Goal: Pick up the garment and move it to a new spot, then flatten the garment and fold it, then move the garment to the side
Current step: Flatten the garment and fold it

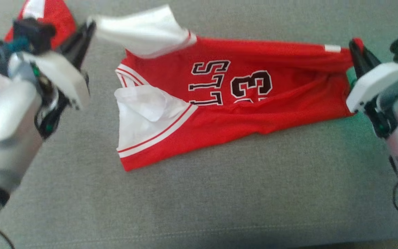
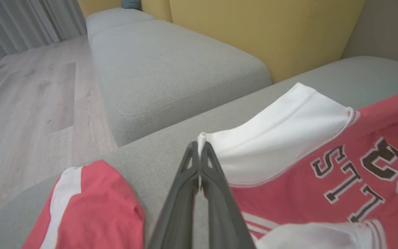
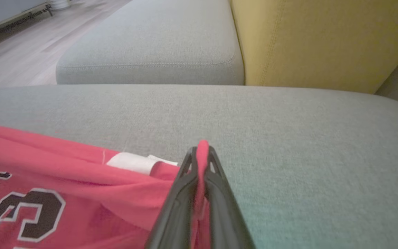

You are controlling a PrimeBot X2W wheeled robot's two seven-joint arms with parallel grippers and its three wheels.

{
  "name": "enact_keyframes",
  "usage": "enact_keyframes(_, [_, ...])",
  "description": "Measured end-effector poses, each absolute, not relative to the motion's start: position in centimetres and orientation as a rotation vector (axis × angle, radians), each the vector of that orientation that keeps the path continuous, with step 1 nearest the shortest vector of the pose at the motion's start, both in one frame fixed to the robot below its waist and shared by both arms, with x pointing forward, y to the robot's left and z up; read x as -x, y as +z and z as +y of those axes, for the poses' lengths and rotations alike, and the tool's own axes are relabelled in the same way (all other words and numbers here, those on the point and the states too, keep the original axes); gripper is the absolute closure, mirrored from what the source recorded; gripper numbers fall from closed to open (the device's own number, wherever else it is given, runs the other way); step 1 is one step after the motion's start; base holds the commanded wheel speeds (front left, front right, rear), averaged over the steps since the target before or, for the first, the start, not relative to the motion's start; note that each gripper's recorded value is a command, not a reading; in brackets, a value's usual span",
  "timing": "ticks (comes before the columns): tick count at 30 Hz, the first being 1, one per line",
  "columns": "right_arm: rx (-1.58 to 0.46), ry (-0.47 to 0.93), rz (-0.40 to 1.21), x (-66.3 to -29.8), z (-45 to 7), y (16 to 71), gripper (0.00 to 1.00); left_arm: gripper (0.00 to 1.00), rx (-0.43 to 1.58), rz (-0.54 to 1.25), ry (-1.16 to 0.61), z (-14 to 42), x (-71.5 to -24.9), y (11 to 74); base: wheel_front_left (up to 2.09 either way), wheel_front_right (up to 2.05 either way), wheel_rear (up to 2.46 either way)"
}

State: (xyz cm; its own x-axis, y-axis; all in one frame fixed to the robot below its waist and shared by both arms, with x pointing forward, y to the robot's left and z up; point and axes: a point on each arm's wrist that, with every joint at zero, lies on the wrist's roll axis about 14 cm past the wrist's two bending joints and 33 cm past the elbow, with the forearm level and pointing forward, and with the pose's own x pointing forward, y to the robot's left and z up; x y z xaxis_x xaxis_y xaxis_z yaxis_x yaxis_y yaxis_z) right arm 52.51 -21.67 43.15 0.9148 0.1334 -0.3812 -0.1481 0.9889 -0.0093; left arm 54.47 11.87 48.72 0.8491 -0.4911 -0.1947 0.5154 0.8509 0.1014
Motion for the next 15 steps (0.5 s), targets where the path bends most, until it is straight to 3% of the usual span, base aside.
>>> enact_keyframes(15, [0.085, 0.226, 0.576, -47.7, -22.1, 41.7, 1.00, 1.00, -0.164, 0.437, -0.651, 12.7, -41.2, 44.2, 0.00, 0.00, 0.00])
